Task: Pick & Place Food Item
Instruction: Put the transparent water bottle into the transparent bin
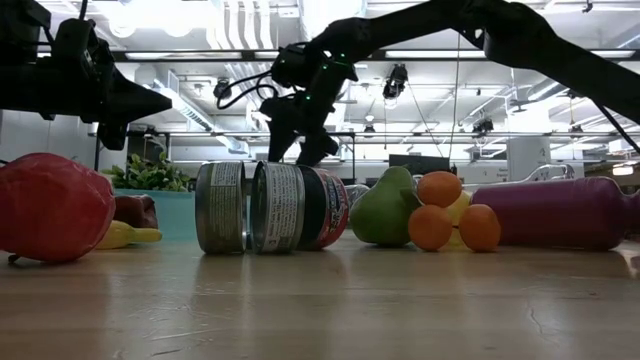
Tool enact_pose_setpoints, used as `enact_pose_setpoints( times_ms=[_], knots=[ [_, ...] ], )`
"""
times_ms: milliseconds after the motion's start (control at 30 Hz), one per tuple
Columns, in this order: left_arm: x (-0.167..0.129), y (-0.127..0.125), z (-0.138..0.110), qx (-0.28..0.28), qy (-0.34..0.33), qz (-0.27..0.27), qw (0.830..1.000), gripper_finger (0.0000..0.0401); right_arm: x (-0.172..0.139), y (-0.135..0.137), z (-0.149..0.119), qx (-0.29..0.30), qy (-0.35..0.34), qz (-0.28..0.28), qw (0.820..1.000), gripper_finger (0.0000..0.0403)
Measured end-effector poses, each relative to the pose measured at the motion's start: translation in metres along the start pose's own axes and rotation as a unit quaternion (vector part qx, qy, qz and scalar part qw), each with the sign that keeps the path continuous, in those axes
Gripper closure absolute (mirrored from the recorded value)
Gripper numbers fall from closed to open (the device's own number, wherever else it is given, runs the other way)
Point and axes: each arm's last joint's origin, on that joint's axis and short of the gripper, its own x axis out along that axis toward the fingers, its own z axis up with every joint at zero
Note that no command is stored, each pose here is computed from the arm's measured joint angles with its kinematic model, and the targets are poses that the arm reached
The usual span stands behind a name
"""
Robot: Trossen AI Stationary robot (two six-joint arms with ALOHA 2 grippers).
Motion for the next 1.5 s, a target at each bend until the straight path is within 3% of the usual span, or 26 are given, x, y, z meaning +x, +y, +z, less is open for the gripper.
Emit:
enact_pose_setpoints(
  times_ms=[1067, 1200, 1500],
  knots=[
    [0.0, 0.0, 0.0, 0.0, 0.0, 0.0, 1.0, 0.04, 0.003, 0.006, 0.004, -0.007, -0.024, 0.032, 0.999, 0.0027],
    [0.0, 0.0, 0.0, 0.0, 0.0, 0.0, 1.0, 0.04, 0.009, 0.003, 0.003, 0.012, -0.019, 0.029, 0.999, 0.0006],
    [0.0, 0.0, 0.0, 0.0, 0.0, 0.0, 1.0, 0.04, 0.012, 0.0, 0.003, -0.003, -0.022, 0.009, 1.0, 0.0006]
  ],
)
